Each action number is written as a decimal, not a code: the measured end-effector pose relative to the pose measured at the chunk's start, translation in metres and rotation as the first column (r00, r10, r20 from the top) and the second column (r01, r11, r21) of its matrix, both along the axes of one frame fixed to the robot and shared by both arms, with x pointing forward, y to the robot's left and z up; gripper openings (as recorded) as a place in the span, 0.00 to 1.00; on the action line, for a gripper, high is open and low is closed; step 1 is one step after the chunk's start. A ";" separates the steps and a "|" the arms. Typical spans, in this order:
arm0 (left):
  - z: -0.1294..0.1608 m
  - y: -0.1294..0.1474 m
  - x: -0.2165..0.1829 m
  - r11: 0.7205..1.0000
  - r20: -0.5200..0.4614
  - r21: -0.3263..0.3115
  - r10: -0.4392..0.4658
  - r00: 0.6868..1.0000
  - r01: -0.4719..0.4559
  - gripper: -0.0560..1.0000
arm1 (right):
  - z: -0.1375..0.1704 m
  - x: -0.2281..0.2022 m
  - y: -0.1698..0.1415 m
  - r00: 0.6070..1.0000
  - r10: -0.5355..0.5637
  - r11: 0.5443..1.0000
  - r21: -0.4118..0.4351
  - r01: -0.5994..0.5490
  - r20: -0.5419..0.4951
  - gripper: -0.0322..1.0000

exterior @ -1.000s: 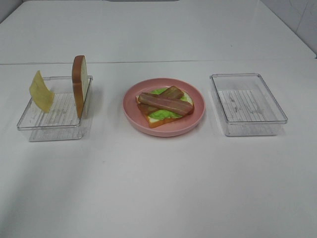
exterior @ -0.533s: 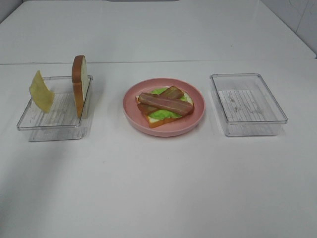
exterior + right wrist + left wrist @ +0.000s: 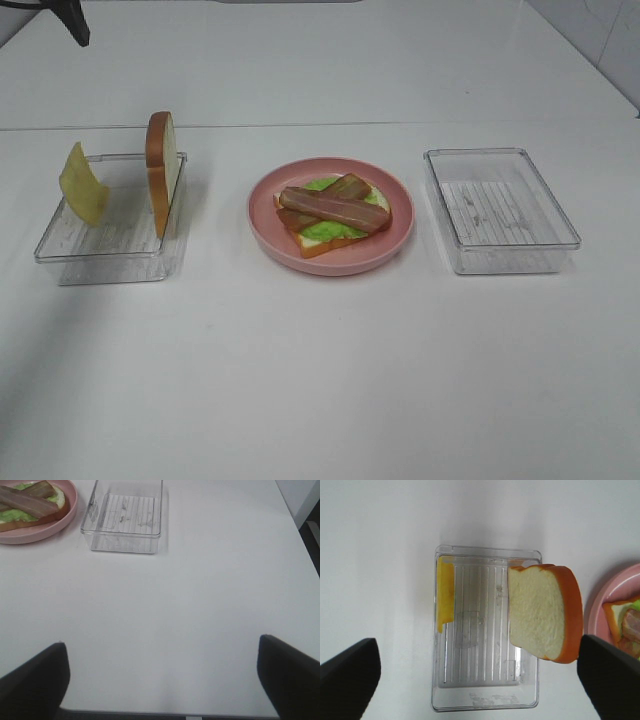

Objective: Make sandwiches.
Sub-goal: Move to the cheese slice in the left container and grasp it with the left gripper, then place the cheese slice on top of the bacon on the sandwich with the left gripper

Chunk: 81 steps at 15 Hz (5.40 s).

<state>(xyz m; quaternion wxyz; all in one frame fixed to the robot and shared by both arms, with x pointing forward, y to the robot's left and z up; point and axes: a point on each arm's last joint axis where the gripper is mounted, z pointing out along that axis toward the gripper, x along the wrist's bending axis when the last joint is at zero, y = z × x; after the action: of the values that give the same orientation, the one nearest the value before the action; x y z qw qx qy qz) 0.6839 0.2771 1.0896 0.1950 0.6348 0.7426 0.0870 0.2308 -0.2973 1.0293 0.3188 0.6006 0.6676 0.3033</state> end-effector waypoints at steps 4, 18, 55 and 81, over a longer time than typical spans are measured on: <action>-0.024 0.003 0.009 0.999 -0.052 0.040 0.017 0.999 -0.015 0.99 | 0.000 0.000 0.000 1.000 0.000 1.000 0.000 0.000 0.000 0.98; -0.111 0.005 0.033 0.997 -0.228 0.075 0.026 0.973 -0.009 0.98 | 0.000 0.000 0.000 1.000 0.000 1.000 0.000 0.000 0.000 0.98; -0.018 -0.006 0.072 0.993 0.151 -0.102 0.082 0.985 -0.067 0.05 | 0.000 0.000 0.000 1.000 0.000 1.000 0.000 0.000 0.001 0.98; -0.130 -0.259 0.037 0.846 -0.040 -0.462 -0.319 0.947 0.266 0.05 | 0.000 0.000 0.000 1.000 0.000 1.000 0.000 0.000 0.001 0.98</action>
<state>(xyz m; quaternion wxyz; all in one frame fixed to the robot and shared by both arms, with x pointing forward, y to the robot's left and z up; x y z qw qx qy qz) 0.7210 0.0186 0.9597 0.3044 0.6820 0.6467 -0.1550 0.2308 -0.2973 1.0293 0.3191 0.6004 0.6675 0.3036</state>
